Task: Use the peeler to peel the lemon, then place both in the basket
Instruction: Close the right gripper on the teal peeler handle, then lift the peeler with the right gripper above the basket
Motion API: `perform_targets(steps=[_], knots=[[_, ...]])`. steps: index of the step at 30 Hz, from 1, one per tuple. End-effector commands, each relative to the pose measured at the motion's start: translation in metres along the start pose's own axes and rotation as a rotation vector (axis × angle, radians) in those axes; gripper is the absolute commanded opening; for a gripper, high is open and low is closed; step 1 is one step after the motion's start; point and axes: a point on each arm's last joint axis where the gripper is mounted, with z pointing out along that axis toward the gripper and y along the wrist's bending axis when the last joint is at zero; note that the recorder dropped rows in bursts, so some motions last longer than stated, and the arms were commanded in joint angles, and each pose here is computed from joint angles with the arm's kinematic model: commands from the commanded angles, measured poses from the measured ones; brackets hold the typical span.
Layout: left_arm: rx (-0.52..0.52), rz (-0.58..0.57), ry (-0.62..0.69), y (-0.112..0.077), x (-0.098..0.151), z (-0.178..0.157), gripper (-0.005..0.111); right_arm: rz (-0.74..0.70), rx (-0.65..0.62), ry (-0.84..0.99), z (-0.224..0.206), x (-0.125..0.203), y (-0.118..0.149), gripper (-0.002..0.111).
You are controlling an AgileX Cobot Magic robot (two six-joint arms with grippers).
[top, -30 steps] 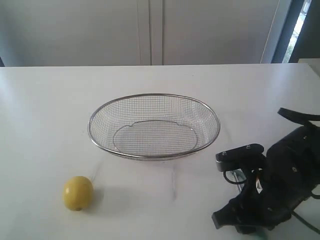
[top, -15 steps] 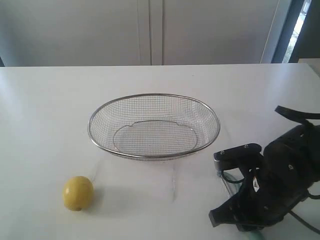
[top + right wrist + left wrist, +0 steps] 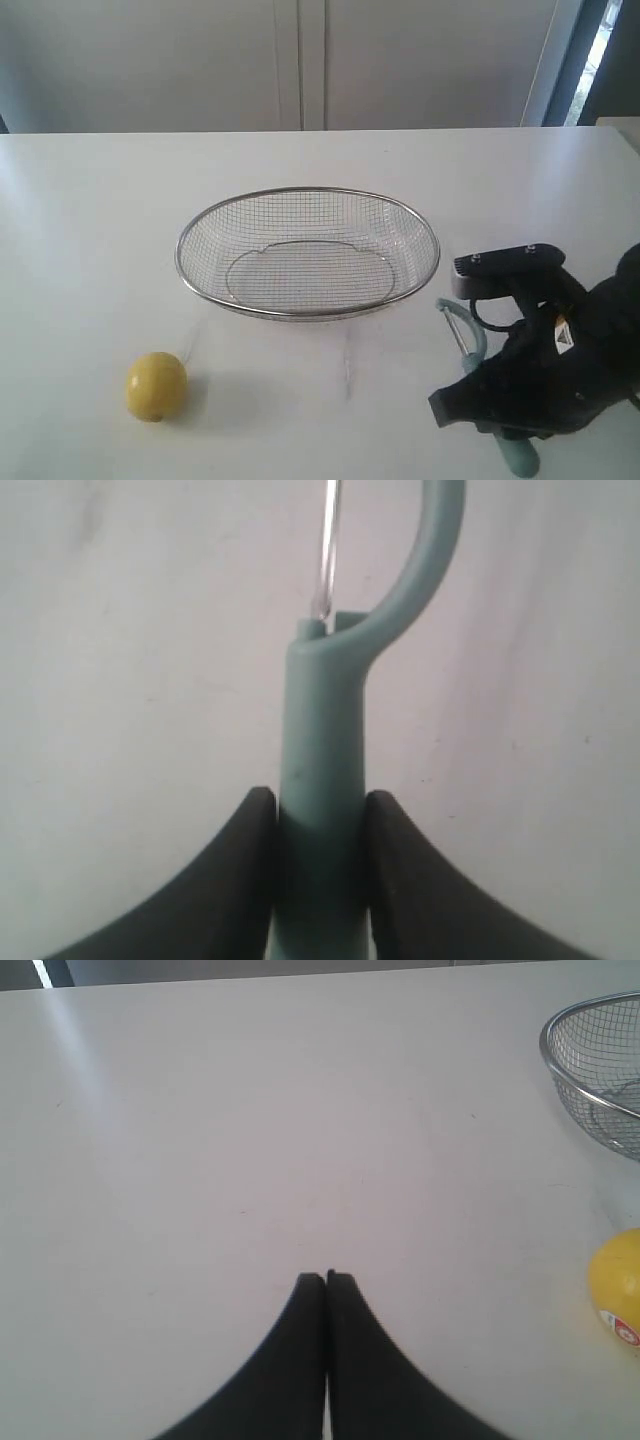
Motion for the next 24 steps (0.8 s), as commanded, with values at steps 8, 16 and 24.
perform_targets(steps=[8, 16, 24], knots=[[-0.007, 0.001, -0.004, 0.0, 0.001, 0.0, 0.0, -0.151, -0.116, -0.122, -0.025, -0.008, 0.012, 0.0], [-0.007, 0.001, -0.004, 0.0, 0.001, 0.0, 0.0, -0.291, 0.018, -0.233, -0.06, -0.072, 0.017, 0.0], [-0.007, 0.001, -0.004, 0.0, 0.001, 0.0, 0.0, -0.323, 0.048, -0.197, -0.041, -0.119, 0.026, 0.0]])
